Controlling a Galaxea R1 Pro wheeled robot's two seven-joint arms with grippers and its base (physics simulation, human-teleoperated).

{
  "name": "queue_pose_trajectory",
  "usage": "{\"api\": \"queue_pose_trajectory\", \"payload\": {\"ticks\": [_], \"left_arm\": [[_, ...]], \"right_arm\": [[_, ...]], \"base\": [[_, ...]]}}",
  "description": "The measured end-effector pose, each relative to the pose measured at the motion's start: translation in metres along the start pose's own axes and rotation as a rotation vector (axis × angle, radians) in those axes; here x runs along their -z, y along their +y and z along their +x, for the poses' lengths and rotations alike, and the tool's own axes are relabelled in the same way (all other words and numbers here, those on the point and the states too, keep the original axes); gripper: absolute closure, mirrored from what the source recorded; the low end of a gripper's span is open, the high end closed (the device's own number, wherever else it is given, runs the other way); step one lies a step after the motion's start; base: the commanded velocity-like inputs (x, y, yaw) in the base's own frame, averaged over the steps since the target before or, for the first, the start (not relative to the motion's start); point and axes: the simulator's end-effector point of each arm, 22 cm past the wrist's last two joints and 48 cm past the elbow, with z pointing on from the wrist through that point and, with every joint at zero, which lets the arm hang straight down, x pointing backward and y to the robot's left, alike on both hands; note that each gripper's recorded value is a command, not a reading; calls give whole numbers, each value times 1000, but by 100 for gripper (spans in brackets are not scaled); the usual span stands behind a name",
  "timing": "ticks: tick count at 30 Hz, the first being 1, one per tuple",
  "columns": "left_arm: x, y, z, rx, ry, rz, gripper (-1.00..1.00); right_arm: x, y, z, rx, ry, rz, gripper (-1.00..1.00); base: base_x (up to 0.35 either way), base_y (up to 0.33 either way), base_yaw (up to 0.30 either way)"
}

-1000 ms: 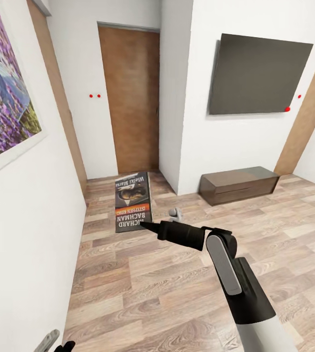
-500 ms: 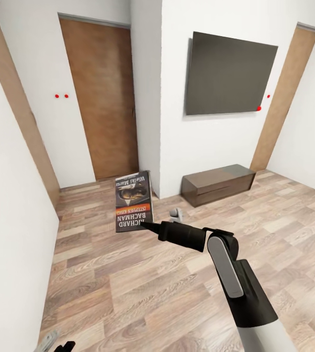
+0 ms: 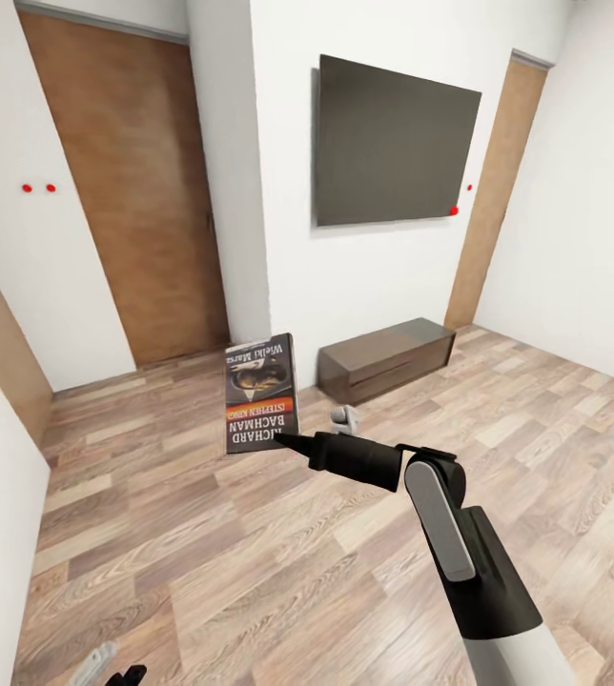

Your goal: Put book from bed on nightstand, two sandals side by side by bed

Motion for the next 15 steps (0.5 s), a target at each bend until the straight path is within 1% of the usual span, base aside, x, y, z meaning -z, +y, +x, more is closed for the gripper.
{"api": "queue_pose_trajectory", "payload": {"ticks": [15], "left_arm": [[0,-1,1,2,2,1,-100]], "right_arm": [[7,-9,-1,6,2,19,100]], "base": [[325,0,-268]]}}
